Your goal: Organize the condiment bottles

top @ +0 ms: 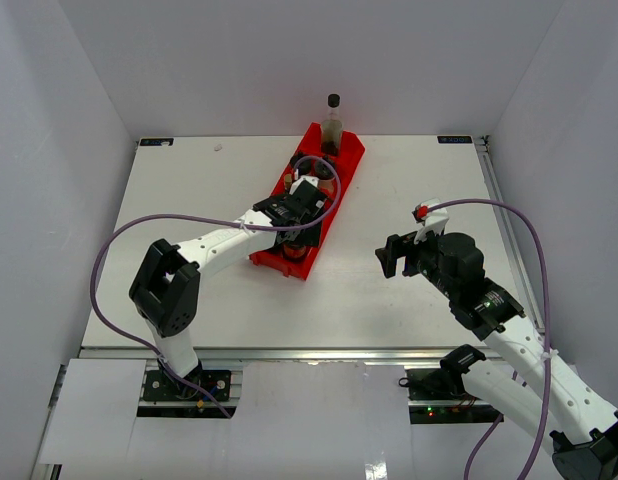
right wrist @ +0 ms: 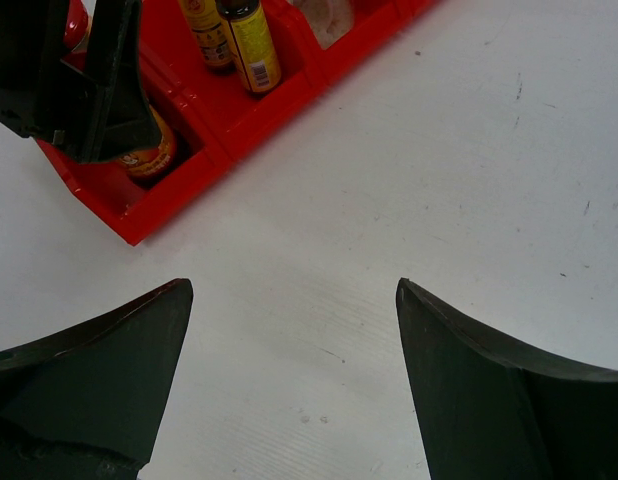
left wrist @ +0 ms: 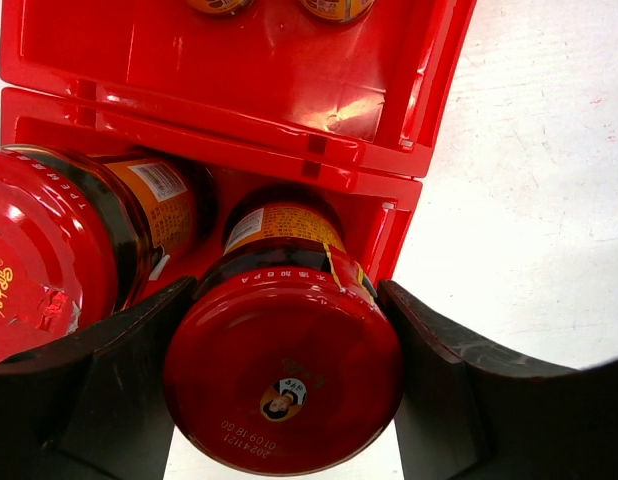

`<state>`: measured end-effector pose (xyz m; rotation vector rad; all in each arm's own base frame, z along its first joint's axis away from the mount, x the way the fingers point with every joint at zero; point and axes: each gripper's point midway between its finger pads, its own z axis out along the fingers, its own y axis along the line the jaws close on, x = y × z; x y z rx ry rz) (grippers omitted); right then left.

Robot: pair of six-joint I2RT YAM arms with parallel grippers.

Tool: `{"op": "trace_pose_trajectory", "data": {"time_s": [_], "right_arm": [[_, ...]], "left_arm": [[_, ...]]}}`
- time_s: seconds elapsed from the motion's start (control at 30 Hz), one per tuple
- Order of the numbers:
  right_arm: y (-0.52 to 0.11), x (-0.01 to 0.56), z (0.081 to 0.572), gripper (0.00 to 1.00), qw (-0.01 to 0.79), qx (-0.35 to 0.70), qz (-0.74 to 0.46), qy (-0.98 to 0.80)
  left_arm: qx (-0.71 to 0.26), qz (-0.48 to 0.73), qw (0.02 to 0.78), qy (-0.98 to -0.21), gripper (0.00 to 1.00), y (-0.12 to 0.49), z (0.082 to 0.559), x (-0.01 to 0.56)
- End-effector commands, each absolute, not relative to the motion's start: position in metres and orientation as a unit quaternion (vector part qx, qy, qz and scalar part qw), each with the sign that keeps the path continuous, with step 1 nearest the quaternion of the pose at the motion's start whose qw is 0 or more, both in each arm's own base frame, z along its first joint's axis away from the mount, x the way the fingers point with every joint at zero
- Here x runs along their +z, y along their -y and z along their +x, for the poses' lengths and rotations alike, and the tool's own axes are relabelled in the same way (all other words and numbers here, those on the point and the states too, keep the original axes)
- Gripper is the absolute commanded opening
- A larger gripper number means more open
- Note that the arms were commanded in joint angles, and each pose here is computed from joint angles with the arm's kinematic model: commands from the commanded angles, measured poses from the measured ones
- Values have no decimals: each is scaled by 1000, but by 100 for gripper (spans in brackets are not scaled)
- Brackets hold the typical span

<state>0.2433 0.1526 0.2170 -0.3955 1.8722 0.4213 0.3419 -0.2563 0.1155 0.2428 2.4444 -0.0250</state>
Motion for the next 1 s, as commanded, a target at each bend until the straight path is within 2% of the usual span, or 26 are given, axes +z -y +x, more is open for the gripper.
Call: {"op": "trace_pose_trajectory", "data": {"time_s": [0.0, 0.1, 0.5, 0.87, 0.97], "right_arm": [[-153, 232, 246, 89, 581, 184, -164, -775], [-154, 232, 246, 89, 581, 184, -165, -775], [-154, 231, 247, 89, 579, 184, -166, -776], [-155, 230, 249, 89, 573, 181, -169, -781], [-156, 229, 249, 93, 568, 181, -166, -785]], "left_arm": [[-14, 68, 378, -923, 68, 260, 355, 138], [-12, 65, 377, -924, 79, 259, 355, 139], [-1, 45, 383, -923, 95, 252, 355, 169], [-50, 39, 405, -912, 98, 259, 349, 225], [-74, 44, 418, -904, 98, 262, 346, 241]]}}
